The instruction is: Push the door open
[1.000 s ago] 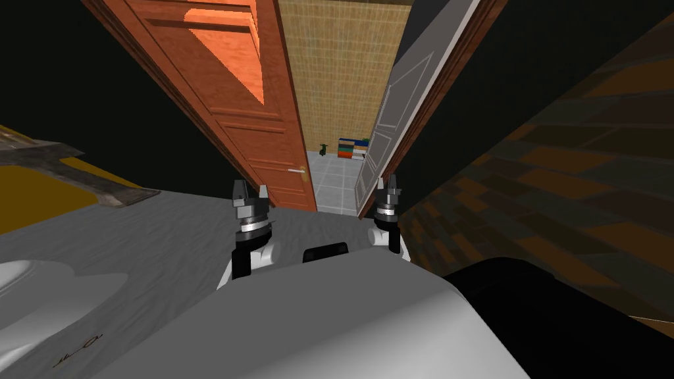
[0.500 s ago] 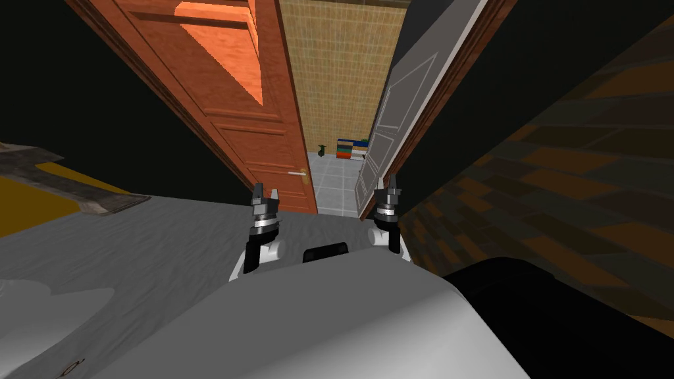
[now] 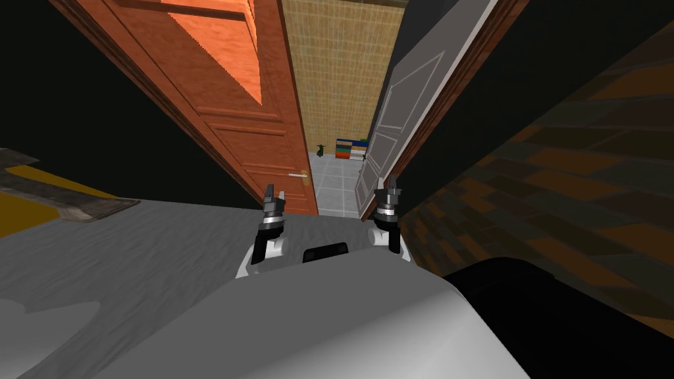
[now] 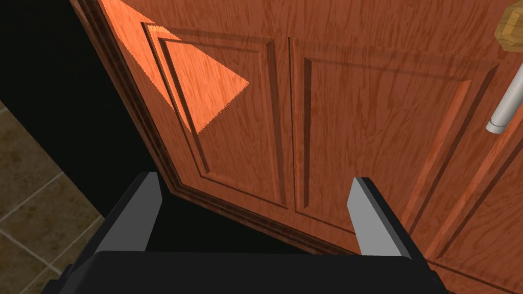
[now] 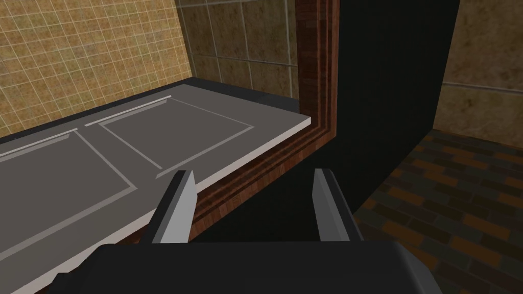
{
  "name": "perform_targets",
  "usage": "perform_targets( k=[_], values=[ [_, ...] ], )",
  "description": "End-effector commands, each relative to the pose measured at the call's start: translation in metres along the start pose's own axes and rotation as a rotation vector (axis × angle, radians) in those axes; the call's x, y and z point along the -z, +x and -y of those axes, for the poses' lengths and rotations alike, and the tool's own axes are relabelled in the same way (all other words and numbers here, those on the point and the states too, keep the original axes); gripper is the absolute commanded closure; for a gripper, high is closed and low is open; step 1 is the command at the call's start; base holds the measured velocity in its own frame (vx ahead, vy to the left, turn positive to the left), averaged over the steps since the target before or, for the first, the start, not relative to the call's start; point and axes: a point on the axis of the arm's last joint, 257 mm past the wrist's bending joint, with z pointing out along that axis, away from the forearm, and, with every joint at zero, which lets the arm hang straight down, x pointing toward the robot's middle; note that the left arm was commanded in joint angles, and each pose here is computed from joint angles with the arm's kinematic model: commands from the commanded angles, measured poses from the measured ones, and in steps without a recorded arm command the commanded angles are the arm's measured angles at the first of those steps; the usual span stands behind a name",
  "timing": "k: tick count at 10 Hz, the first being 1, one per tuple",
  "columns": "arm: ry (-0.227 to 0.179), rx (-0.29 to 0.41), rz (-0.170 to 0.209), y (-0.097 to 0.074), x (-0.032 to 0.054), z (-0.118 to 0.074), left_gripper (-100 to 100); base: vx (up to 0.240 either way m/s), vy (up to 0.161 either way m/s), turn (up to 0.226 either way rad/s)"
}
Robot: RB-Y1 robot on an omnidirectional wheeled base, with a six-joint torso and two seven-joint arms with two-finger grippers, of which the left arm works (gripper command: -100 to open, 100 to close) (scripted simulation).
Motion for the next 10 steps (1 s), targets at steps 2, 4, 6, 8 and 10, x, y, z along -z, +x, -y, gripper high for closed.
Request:
perform_targets(
  k=[2, 4, 6, 8, 10],
  values=[
    [-0.071, 0.011, -0.018, 0.008, -0.0008, -0.034, -100, 0.087, 0.075, -0.068],
    [-0.126, 0.019, -0.031, 0.014, -0.0004, -0.058, -100, 0.082, 0.087, -0.057],
    [-0.180, 0.026, -0.044, 0.020, 0.0009, -0.082, -100, 0.103, 0.099, -0.059],
    [-0.233, 0.033, -0.057, 0.027, 0.0030, -0.105, -100, 0.099, 0.091, -0.057],
    [-0.283, 0.039, -0.068, 0.033, 0.0057, -0.126, -100, 0.074, 0.098, -0.063]
  ],
)
